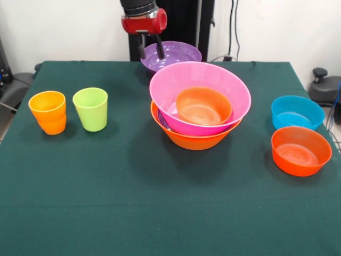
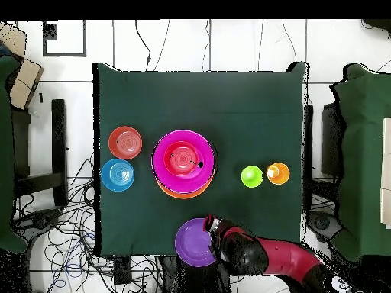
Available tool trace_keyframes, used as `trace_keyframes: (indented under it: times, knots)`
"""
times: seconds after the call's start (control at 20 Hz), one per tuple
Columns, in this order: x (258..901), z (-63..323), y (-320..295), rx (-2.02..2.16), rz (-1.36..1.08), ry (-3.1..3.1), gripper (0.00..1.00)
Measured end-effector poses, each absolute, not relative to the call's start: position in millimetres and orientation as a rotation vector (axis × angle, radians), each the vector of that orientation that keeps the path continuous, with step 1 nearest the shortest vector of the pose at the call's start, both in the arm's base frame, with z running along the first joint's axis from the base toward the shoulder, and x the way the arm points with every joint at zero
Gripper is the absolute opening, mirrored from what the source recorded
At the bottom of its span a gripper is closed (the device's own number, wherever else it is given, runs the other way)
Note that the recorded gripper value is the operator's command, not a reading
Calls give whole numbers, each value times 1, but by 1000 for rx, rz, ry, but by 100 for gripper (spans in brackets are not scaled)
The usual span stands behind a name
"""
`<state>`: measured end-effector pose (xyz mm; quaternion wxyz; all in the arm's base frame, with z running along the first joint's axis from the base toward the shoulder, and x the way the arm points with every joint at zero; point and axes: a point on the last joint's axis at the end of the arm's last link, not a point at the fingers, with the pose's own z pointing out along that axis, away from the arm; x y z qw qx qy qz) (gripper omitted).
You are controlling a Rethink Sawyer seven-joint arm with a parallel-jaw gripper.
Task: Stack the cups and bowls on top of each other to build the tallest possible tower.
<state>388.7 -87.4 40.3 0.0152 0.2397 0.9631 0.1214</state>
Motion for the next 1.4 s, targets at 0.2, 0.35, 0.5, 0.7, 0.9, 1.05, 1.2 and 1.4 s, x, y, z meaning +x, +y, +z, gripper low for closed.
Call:
trace_keyframes:
  times: [0.2, 0.35, 0.5, 0.7, 0.9, 1.05, 1.2, 1.4]
  knots:
    - [372, 26, -81, 692, 393, 3016, 100]
    - [356, 14, -75, 636, 398, 3034, 100]
    - [347, 9, -70, 606, 403, 3047, 100]
    - [328, 3, -68, 559, 405, 3069, 100]
    - [324, 6, -77, 575, 397, 3060, 100]
    - [323, 11, -86, 602, 383, 3045, 100]
    - [323, 18, -98, 630, 359, 3025, 100]
    - [325, 25, -110, 656, 346, 3012, 100]
